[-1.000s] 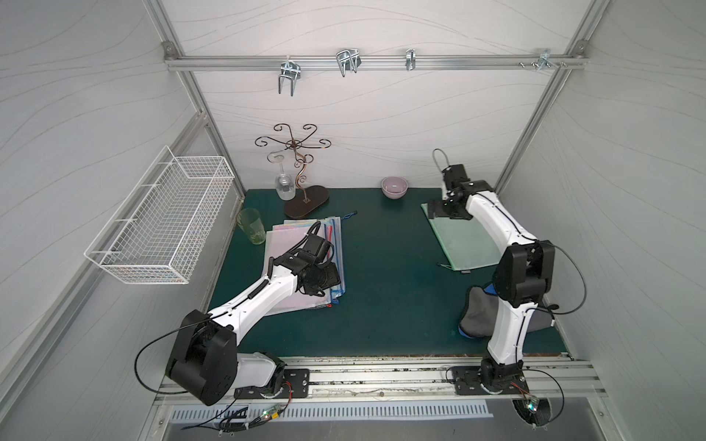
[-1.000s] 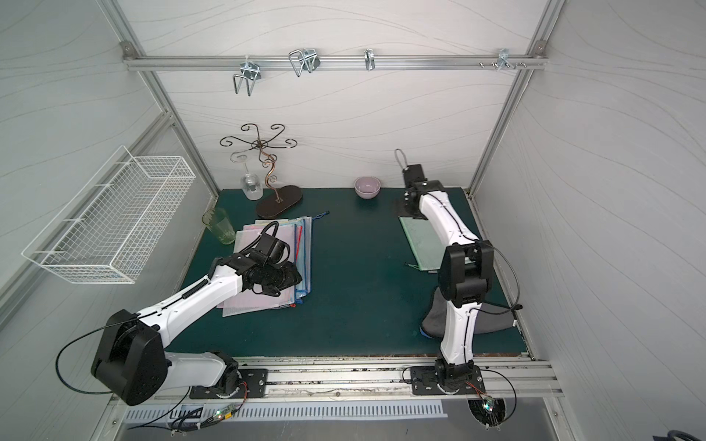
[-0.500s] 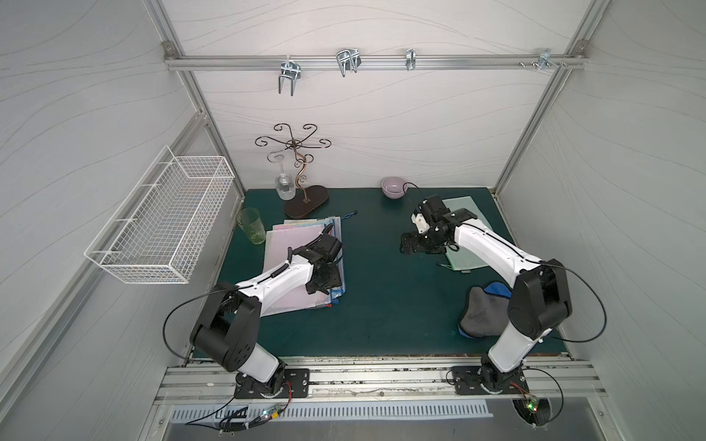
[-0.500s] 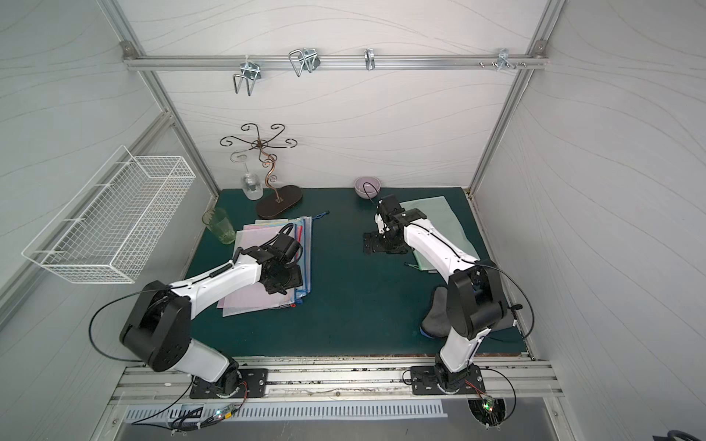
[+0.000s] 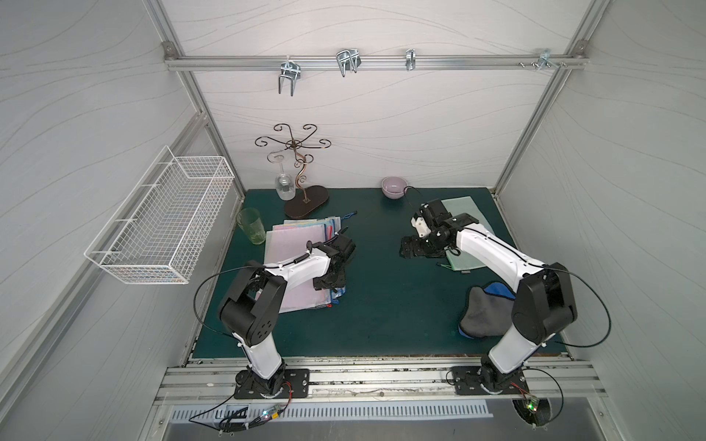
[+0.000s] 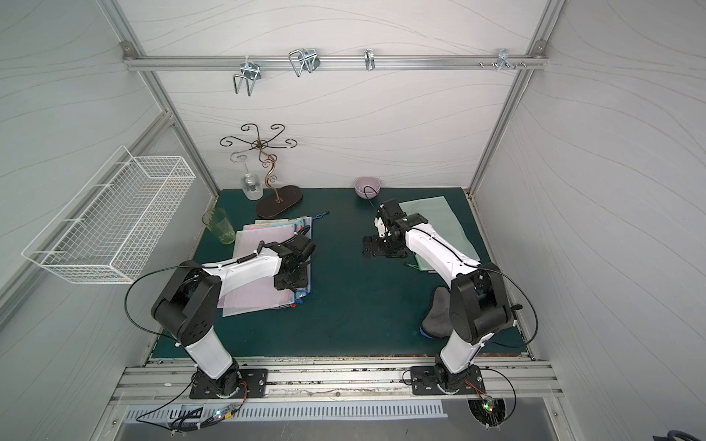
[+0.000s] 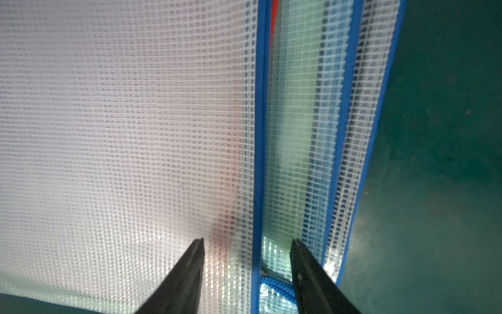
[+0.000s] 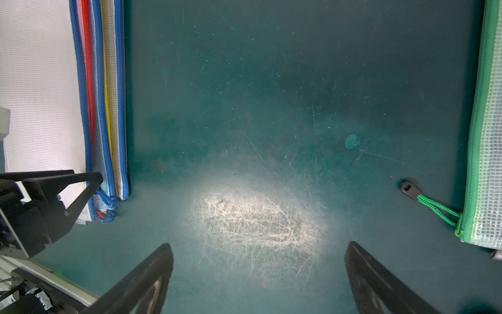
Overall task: Wipe the document bag
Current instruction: Pick up the document bag.
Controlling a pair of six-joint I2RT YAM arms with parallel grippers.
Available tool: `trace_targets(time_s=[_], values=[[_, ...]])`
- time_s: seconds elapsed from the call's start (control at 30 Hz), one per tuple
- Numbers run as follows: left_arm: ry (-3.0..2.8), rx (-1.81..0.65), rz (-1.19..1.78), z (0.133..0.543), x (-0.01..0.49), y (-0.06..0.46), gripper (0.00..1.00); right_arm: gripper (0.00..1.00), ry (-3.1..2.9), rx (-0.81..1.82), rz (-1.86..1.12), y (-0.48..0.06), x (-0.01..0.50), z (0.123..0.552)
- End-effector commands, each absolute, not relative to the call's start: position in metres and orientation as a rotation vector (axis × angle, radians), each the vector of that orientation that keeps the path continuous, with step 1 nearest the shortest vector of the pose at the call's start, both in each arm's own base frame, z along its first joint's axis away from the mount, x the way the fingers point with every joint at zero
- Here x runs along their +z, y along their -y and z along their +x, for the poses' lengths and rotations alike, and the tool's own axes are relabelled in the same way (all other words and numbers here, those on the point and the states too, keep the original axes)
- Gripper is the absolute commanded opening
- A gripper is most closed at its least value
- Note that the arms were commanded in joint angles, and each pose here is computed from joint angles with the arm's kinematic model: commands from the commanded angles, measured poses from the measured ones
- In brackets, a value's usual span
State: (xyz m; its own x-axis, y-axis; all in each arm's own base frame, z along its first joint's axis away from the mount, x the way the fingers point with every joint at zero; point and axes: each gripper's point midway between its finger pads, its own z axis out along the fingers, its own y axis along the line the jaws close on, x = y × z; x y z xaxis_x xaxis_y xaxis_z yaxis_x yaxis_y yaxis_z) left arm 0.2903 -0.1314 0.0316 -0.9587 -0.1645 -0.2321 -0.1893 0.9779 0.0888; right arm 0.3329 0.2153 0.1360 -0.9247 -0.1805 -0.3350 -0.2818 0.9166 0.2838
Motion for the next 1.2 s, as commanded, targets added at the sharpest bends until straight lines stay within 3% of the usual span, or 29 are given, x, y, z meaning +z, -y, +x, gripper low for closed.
trace_targets(time_s=[0.0, 0.07, 0.23, 0.33, 0.43, 0.9, 1.03, 1.17], values=[[-2.865, 0.177, -0.278, 0.289, 0.038, 0.125, 0.51, 0.99, -2.739, 0.514, -0.345, -0.219, 0.147, 0.331], [-2.887, 0.182, -0.256, 0.288, 0.033, 0.127, 0.45, 0.99, -2.738, 0.513, -0.345, -0.219, 0.147, 0.332], [-2.941, 0.191, -0.229, 0.288, 0.022, 0.132, 0.42, 0.99, -2.741, 0.516, -0.346, -0.219, 0.147, 0.331], [-2.947, 0.180, -0.226, 0.286, 0.024, 0.133, 0.12, 0.99, -2.737, 0.514, -0.346, -0.219, 0.149, 0.332], [-2.938, 0.154, -0.236, 0.283, 0.031, 0.133, 0.00, 0.99, -2.736, 0.524, -0.351, -0.221, 0.150, 0.332], [-2.790, 0.012, -0.168, 0.284, 0.112, 0.130, 0.00, 0.99, -2.745, 0.530, -0.378, -0.230, 0.146, 0.329], [-2.785, -0.179, -0.079, 0.277, 0.134, 0.161, 0.00, 0.99, -2.751, 0.471, -0.348, -0.221, 0.150, 0.328], [-2.822, -0.471, 0.065, 0.258, 0.149, 0.231, 0.00, 0.99, -2.813, 0.283, -0.239, -0.189, 0.145, 0.320]])
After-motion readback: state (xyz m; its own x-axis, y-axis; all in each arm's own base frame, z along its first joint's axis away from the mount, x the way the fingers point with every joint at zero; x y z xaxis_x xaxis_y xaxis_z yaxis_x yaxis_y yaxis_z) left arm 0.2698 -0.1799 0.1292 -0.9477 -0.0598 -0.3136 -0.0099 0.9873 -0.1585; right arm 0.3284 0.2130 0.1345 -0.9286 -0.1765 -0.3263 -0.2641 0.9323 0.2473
